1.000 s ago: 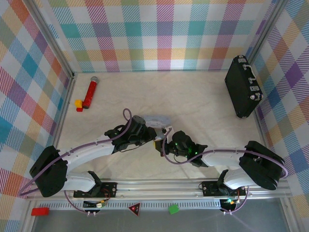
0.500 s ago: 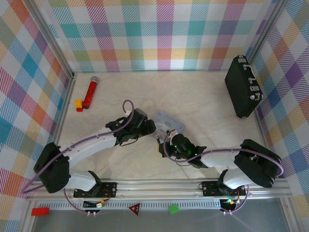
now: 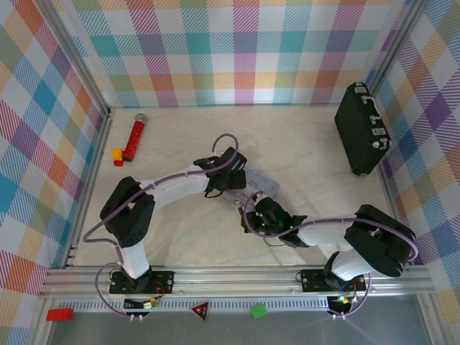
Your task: Unlock the padlock with the key
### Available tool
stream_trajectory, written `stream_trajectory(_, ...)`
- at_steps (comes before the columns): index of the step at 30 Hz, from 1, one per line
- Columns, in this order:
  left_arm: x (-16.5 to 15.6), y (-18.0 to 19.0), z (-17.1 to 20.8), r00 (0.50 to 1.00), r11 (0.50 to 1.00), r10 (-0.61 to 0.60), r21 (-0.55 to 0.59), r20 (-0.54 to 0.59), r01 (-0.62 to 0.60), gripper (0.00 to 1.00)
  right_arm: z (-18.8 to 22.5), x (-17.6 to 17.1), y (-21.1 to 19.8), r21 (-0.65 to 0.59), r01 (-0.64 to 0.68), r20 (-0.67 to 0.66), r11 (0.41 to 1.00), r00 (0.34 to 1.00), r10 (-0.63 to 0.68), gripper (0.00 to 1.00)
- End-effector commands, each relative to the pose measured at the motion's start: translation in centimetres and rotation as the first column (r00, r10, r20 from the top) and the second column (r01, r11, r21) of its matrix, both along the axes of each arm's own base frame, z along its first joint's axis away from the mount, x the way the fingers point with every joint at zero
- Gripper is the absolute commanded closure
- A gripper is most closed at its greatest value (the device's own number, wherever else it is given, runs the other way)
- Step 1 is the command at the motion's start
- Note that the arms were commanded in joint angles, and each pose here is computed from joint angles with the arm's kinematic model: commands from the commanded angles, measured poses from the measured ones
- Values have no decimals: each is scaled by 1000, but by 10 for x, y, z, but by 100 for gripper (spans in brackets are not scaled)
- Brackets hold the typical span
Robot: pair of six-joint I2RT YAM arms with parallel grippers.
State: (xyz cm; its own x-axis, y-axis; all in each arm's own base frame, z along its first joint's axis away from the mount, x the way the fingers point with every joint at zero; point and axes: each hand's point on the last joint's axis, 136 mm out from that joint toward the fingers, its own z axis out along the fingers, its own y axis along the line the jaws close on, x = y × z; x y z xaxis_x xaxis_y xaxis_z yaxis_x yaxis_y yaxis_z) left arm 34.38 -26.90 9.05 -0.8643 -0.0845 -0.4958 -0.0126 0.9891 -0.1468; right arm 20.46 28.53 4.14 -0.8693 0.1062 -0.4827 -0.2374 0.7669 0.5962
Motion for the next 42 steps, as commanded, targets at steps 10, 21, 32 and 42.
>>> stream_trajectory(10,-49,93,-64,971,965,204,193,-124,-178,9,-10,12,-47,-91,119,-77,989,989,-126,100)
stream_trajectory(21,-68,108,-57,960,959,262,135,-101,-247,9,-4,-6,-54,-270,-103,-77,957,993,86,77)
stream_trajectory(32,-62,92,-55,968,970,233,91,-95,-225,10,14,-7,-45,-250,-179,-22,952,984,179,54)
stream_trajectory(42,-68,86,-63,963,971,240,49,-121,-235,9,-11,14,-29,-293,-196,-115,936,979,169,41)
